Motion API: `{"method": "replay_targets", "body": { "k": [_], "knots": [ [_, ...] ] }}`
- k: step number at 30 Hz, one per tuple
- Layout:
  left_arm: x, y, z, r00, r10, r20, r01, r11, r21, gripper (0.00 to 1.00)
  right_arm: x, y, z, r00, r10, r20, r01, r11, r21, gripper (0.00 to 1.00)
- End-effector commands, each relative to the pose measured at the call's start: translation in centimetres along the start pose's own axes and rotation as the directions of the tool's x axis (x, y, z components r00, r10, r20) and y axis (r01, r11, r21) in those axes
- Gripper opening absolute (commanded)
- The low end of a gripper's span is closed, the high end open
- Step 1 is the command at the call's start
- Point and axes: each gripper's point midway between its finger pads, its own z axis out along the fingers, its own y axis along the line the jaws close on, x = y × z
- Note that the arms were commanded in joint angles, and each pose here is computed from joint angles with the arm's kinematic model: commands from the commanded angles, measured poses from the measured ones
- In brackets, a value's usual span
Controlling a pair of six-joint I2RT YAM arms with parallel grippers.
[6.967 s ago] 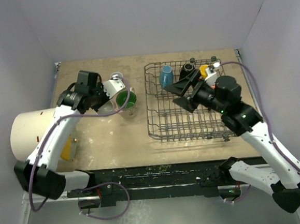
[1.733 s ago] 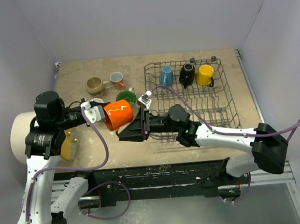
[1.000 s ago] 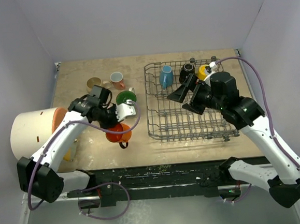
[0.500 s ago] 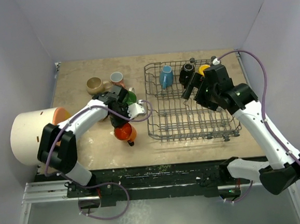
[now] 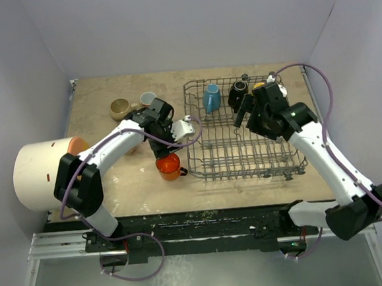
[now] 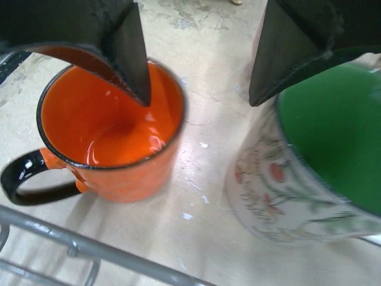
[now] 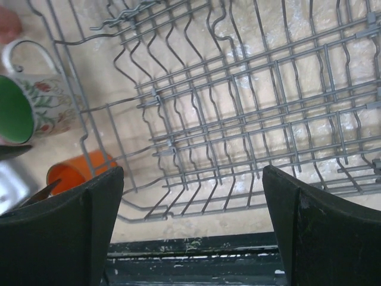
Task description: Unload the cups from the dish rack
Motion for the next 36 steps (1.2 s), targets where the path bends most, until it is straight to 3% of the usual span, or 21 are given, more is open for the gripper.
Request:
{"method": "replay_targets", "body": {
  "k": [1, 3, 4, 12, 19, 26, 31, 36],
  "knots": [
    [-3.5, 2.0, -6.9, 0.989, 0.011, 0.147, 0.008, 0.992, -0.126, 0.81, -2.8, 0.9, 2.5, 0.997, -0.049, 0.063, 0.045, 0.997, 0.057, 1.0],
    [-4.1, 2.2, -9.3, 0.983, 0.029, 0.182, 0.002, 0.986, -0.169, 0.9, -4.2, 1.9, 4.0, 0.994, -0.074, 0.078, 0.067, 0.995, 0.079, 1.0],
    [-4.1, 2.3, -10.5, 0.98, 0.033, 0.195, 0.004, 0.982, -0.187, 0.99, -4.8, 2.5, 5.0, 0.993, -0.086, 0.079, 0.079, 0.993, 0.088, 1.0],
    [-2.3, 1.8, -16.4, 0.969, -0.032, 0.246, 0.103, 0.955, -0.28, 0.99, -9.2, 7.6, 14.5, 0.976, -0.196, 0.095, 0.182, 0.973, 0.141, 0.99],
    [-0.3, 4.0, -19.3, 0.938, -0.148, 0.314, 0.258, 0.903, -0.345, 0.99, -9.3, 10.0, 21.8, 0.967, -0.243, 0.074, 0.231, 0.962, 0.143, 0.9],
    [0.6, 3.5, -19.6, 0.933, -0.158, 0.322, 0.271, 0.899, -0.344, 0.99, -8.2, 11.0, 25.3, 0.969, -0.242, 0.053, 0.235, 0.966, 0.107, 0.82],
    [1.2, 3.1, -19.7, 0.938, -0.152, 0.313, 0.264, 0.898, -0.353, 0.99, -7.1, 10.9, 27.2, 0.968, -0.248, 0.041, 0.241, 0.963, 0.123, 0.66],
    [2.0, 3.0, -20.6, 0.942, -0.156, 0.299, 0.267, 0.885, -0.382, 0.99, -6.3, 11.0, 27.9, 0.953, -0.297, 0.054, 0.285, 0.944, 0.167, 0.34]
  ]
}}
